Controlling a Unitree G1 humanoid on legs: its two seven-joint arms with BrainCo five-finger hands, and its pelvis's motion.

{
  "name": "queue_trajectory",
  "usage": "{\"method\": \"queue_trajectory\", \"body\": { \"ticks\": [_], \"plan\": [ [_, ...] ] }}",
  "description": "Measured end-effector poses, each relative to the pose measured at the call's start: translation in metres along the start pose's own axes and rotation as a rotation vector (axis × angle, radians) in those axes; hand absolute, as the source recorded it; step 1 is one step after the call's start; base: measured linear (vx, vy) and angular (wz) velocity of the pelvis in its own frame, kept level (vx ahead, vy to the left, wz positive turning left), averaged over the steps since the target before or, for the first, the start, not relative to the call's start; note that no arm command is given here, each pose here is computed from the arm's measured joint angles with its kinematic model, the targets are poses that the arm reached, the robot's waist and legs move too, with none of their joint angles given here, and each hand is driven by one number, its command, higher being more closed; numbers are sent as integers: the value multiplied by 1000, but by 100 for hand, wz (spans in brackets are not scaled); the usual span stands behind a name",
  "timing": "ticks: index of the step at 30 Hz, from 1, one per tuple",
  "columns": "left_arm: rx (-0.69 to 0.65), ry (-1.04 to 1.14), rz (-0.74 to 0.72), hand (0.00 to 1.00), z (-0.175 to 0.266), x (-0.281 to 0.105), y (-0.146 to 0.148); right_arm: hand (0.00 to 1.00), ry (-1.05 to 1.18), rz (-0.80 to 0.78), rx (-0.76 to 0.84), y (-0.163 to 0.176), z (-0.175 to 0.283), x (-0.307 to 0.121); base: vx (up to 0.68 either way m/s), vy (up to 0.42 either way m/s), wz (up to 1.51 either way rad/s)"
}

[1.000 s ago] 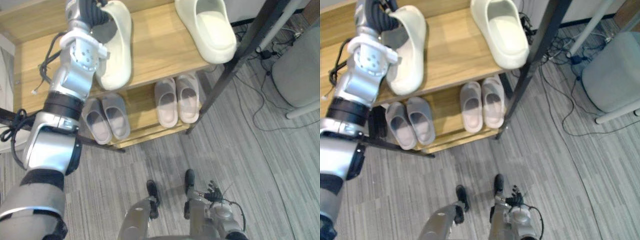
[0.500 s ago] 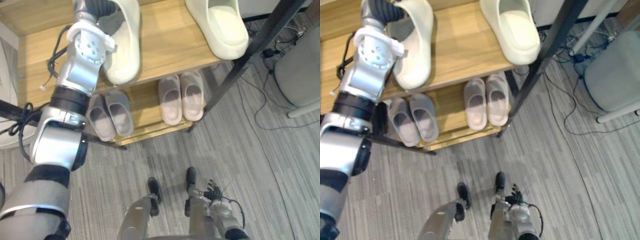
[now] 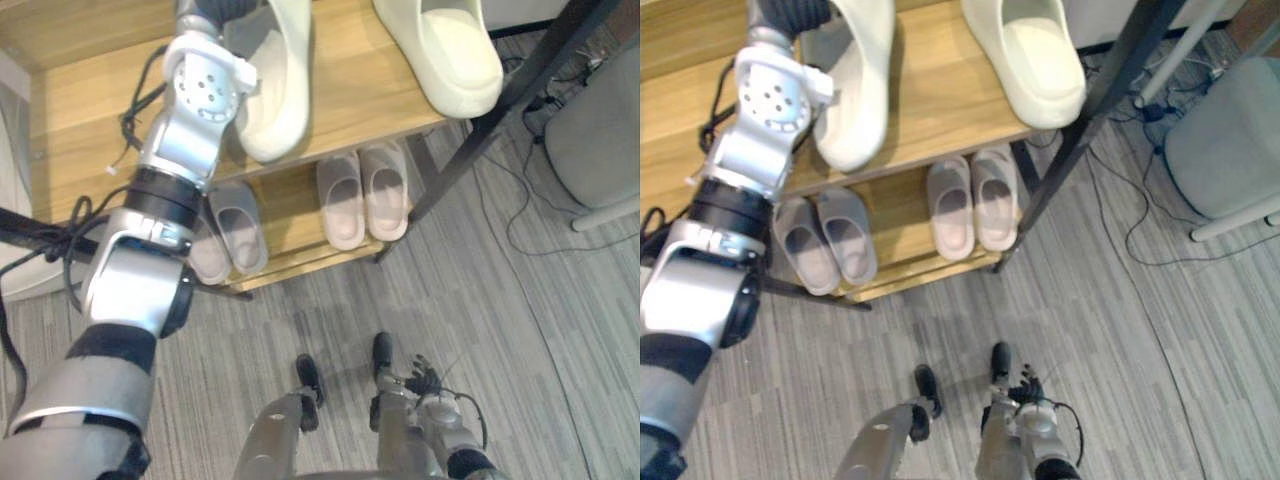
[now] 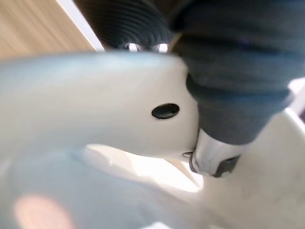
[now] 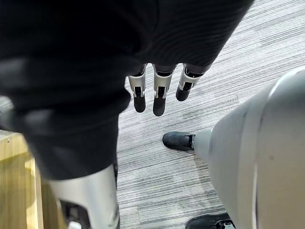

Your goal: Organize the slippers on the shoe rack

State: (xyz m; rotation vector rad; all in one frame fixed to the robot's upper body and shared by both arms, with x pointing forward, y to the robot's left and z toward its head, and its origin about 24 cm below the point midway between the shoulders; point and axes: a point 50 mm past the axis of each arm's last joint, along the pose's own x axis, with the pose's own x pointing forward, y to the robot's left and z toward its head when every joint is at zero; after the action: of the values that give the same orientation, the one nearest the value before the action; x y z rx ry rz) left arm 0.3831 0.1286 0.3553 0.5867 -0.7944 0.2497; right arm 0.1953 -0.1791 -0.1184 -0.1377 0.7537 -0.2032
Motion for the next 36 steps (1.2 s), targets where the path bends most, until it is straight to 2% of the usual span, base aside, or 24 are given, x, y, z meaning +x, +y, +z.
{"method": "queue_trajectory", "body": {
  "ticks": [6, 15, 16, 36],
  "plan": [
    [-30, -14, -40, 100, 7, -4, -17, 0, 7, 19, -19, 2, 0, 0, 28, 4, -4],
    [-20, 3, -43, 100, -1, -7, -19, 0, 34, -8, -52, -12, -6, 2, 0, 0, 0],
    [-20, 7, -41, 0, -2, -7, -19, 0, 33, -9, -52, -12, -6, 2, 8, 5, -4],
    [43, 142, 63, 0, -31, -2, 8, 0, 28, -11, -54, -13, -6, 2, 0, 1, -1]
  ]
}}
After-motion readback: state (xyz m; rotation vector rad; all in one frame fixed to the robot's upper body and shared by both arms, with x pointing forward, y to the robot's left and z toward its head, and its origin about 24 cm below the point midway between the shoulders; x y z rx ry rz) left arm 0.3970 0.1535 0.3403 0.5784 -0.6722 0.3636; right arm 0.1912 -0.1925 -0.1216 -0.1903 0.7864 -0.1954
